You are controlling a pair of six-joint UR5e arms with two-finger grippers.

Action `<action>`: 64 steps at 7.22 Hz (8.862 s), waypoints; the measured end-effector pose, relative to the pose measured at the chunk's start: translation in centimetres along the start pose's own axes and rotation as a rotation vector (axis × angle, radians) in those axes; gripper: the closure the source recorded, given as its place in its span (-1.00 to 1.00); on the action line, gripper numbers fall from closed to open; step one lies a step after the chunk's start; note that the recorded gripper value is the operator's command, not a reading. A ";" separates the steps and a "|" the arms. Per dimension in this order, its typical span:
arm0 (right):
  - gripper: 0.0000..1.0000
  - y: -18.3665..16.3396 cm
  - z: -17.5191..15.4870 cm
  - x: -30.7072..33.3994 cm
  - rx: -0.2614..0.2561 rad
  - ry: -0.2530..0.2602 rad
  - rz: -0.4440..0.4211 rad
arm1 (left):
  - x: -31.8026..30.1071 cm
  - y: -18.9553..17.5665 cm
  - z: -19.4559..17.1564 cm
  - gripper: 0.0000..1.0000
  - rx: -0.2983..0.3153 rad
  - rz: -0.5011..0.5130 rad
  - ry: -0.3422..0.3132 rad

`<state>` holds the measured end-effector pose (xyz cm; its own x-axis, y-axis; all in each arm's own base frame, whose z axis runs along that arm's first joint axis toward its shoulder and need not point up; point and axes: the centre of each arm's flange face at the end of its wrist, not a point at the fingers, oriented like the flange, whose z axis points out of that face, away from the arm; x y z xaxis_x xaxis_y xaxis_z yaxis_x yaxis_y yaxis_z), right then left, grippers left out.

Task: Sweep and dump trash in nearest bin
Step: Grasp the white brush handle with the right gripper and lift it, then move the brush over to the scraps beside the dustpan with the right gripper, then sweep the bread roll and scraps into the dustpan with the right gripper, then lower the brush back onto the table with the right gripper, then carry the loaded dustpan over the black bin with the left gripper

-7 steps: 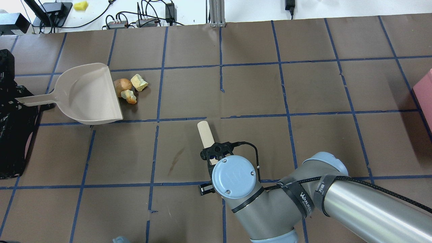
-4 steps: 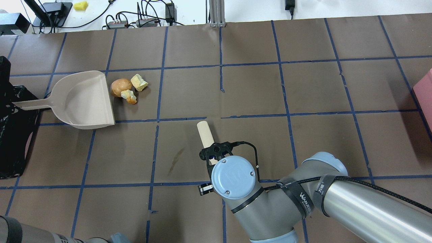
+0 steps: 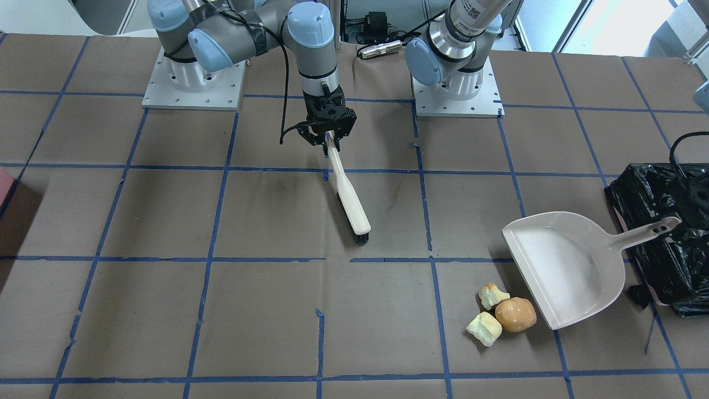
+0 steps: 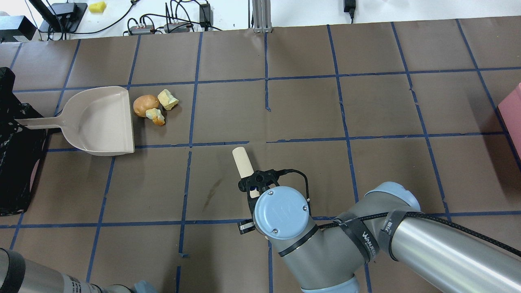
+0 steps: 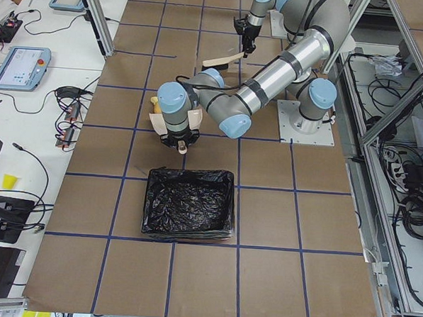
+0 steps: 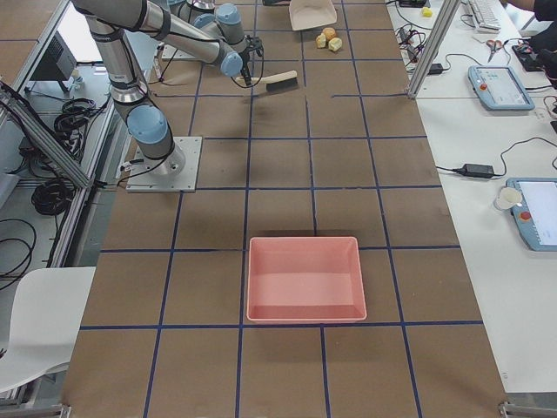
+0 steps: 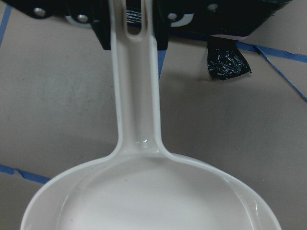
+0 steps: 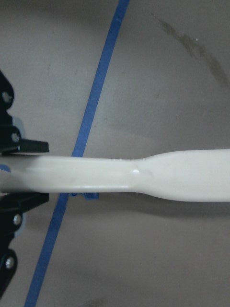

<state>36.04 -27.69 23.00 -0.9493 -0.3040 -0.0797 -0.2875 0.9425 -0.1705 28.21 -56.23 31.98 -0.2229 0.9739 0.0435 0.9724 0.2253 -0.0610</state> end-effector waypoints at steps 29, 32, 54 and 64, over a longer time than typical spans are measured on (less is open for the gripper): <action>0.92 -34.2 2.8 -17.4 -0.132 0.218 0.576 | -4.2 -5.3 7.6 0.91 0.037 0.088 -0.001; 0.91 -35.3 4.2 -16.7 -0.123 0.191 0.479 | -4.2 -5.3 7.7 0.91 0.036 0.080 0.002; 0.91 -4.0 -7.4 2.4 -0.075 -0.065 0.189 | -4.0 -5.3 7.4 0.91 0.054 0.059 -0.009; 0.76 -2.4 -1.3 5.3 -0.138 -0.100 0.276 | 2.7 8.5 0.9 0.91 0.364 -0.257 -0.078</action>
<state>31.49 -31.37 24.30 -0.9787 -0.0405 -0.2012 -0.0424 0.9991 0.0050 35.76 -51.63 30.67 -0.4719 0.8812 0.0288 0.8002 0.4417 -0.4056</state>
